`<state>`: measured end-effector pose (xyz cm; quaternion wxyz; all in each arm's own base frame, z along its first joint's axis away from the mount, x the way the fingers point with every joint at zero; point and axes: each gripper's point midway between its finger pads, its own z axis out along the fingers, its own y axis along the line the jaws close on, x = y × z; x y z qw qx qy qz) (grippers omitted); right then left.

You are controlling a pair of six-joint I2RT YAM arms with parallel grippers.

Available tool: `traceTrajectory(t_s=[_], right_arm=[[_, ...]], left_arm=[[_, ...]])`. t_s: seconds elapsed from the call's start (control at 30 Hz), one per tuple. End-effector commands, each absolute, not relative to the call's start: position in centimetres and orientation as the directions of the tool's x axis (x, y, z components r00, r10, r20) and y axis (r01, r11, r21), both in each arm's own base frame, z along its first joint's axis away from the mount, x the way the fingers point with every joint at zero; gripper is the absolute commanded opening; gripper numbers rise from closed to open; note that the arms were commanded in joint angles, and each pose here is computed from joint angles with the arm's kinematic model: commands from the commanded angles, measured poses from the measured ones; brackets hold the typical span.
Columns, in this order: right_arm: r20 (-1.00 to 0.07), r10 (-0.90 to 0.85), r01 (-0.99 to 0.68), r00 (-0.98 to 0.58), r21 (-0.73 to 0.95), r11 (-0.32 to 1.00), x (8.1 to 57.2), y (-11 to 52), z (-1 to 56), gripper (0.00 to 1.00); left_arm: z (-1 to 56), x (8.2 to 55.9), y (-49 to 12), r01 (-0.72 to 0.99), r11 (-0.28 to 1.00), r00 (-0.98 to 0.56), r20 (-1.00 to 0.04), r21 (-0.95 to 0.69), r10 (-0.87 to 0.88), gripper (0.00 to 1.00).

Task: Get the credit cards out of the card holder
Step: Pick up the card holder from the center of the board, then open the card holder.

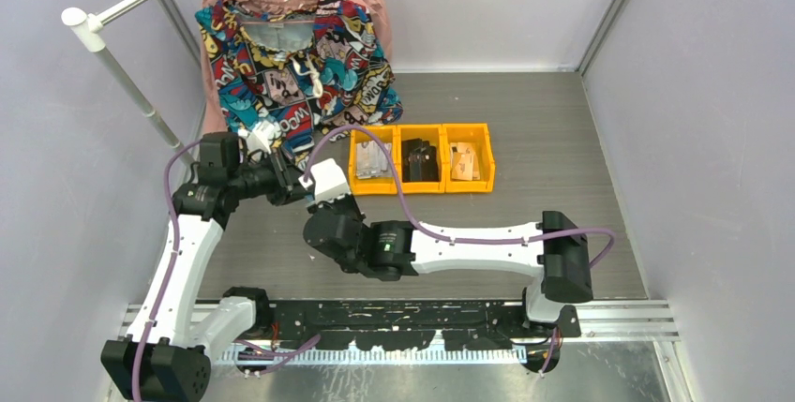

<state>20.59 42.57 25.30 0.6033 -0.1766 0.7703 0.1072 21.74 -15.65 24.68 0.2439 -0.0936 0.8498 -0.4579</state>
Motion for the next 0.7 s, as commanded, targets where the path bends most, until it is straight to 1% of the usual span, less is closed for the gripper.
traceTrajectory(t_s=[0.0,0.07,0.27,0.53,0.6,0.63,0.67], right_arm=[[-0.95,-0.278,-0.242,-0.146,-0.238,0.941,22.7,38.8,24.4,0.03],[-0.954,-0.272,-0.228,-0.127,-0.239,0.944,22.9,38.4,25.0,0.01],[-0.961,-0.247,-0.197,-0.124,-0.22,0.955,23.9,36.5,26.1,0.01],[-0.976,-0.137,-0.209,-0.17,-0.1,0.973,24.8,33.9,26.9,0.01],[-0.973,-0.109,-0.268,-0.205,-0.051,0.962,24.5,34.1,26.9,0.01],[-0.97,-0.074,-0.305,-0.231,0.0,0.952,24.3,34.3,27.3,0.09],[-0.964,-0.032,-0.347,-0.265,0.064,0.936,23.9,34.7,27.6,0.28]], left_arm=[[29.7,20.8,-16.8,0.182,0.474,-0.855,-0.377,-0.861,-0.357,0.0],[29.8,20.7,-16.8,0.18,0.472,-0.857,-0.373,-0.863,-0.356,0.0],[30.1,20.4,-17.0,0.188,0.459,-0.86,-0.371,-0.868,-0.35,0.0],[30.9,19.9,-17.2,0.213,0.434,-0.864,-0.376,-0.875,-0.334,0.0],[31.1,19.8,-17.4,0.229,0.42,-0.867,-0.38,-0.878,-0.322,0.0],[31.4,19.7,-17.5,0.245,0.411,-0.865,-0.389,-0.878,-0.315,0.0],[31.5,19.7,-17.6,0.259,0.402,-0.865,-0.396,-0.878,-0.309,0.0]])
